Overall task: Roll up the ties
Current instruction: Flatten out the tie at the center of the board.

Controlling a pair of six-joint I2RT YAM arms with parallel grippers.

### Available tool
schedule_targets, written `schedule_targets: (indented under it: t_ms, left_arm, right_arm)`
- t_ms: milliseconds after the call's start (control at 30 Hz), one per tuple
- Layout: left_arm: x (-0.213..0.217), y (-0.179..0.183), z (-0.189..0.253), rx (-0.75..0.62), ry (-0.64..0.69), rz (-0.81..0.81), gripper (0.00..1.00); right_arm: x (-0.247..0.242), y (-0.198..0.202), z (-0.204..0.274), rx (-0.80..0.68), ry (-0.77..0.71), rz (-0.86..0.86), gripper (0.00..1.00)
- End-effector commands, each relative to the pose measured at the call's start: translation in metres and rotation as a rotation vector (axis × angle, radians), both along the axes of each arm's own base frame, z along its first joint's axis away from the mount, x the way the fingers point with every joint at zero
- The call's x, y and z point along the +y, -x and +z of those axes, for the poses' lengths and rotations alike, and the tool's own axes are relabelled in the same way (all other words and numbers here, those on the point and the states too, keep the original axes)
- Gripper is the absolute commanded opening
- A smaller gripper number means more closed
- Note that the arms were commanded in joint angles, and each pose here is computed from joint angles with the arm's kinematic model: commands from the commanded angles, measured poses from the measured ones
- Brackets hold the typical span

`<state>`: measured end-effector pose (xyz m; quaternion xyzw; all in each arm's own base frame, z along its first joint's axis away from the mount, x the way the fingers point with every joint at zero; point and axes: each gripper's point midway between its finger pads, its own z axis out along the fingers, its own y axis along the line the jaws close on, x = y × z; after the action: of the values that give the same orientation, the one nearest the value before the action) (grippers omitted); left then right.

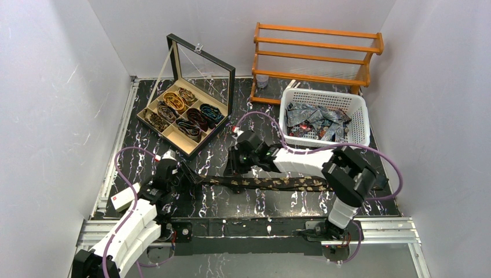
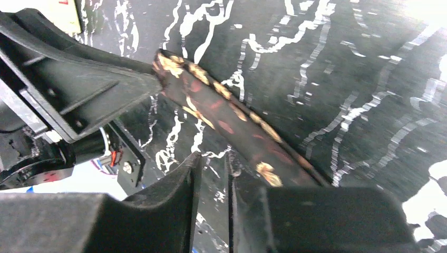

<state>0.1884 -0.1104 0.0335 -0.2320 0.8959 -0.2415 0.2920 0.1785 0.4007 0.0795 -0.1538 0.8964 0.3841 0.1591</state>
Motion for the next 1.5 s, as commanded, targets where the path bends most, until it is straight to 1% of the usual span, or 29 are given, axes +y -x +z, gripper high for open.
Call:
schedule_targets:
  t_ms: [0, 133, 233, 400, 467, 700, 833, 1000, 1267, 1433, 1467]
  left_arm:
    - [0.000, -0.005, -0.002, -0.032, -0.023, -0.028, 0.37]
    - [0.001, -0.008, -0.002, -0.043, -0.043, -0.038, 0.33]
    - [0.003, -0.008, -0.005, -0.040, -0.061, -0.048, 0.32]
    - [0.004, -0.009, -0.010, -0.037, -0.089, -0.067, 0.28]
    - [0.004, -0.010, -0.010, -0.044, -0.092, -0.075, 0.27]
    - [0.001, -0.011, -0.012, -0.059, -0.093, -0.108, 0.20]
    - [0.000, -0.007, -0.018, -0.048, -0.085, -0.119, 0.13]
    - [-0.001, -0.008, -0.017, -0.056, -0.078, -0.120, 0.06]
    - [-0.004, -0.011, -0.012, -0.049, -0.070, -0.117, 0.02]
    - [-0.001, -0.007, -0.016, -0.014, -0.085, -0.114, 0.00]
    - [0.000, -0.007, -0.016, -0.012, -0.087, -0.111, 0.00]
  right_arm:
    - [0.034, 0.010, 0.026, 0.046, -0.078, 0.050, 0.24]
    - [0.041, 0.017, 0.022, 0.068, -0.076, 0.084, 0.22]
    - [0.046, 0.019, 0.021, 0.075, -0.072, 0.101, 0.18]
    - [0.049, 0.026, 0.010, 0.115, -0.027, 0.124, 0.07]
    - [0.052, 0.029, 0.006, 0.123, -0.015, 0.132, 0.06]
    - [0.053, 0.032, -0.002, 0.137, 0.017, 0.136, 0.05]
    - [0.053, 0.030, -0.005, 0.140, 0.042, 0.128, 0.05]
    - [0.051, 0.025, -0.011, 0.114, 0.114, 0.105, 0.01]
    - [0.052, 0.025, -0.019, 0.109, 0.162, 0.120, 0.01]
    - [0.047, 0.021, -0.010, 0.037, 0.150, 0.127, 0.01]
    - [0.047, 0.019, -0.008, 0.017, 0.145, 0.131, 0.03]
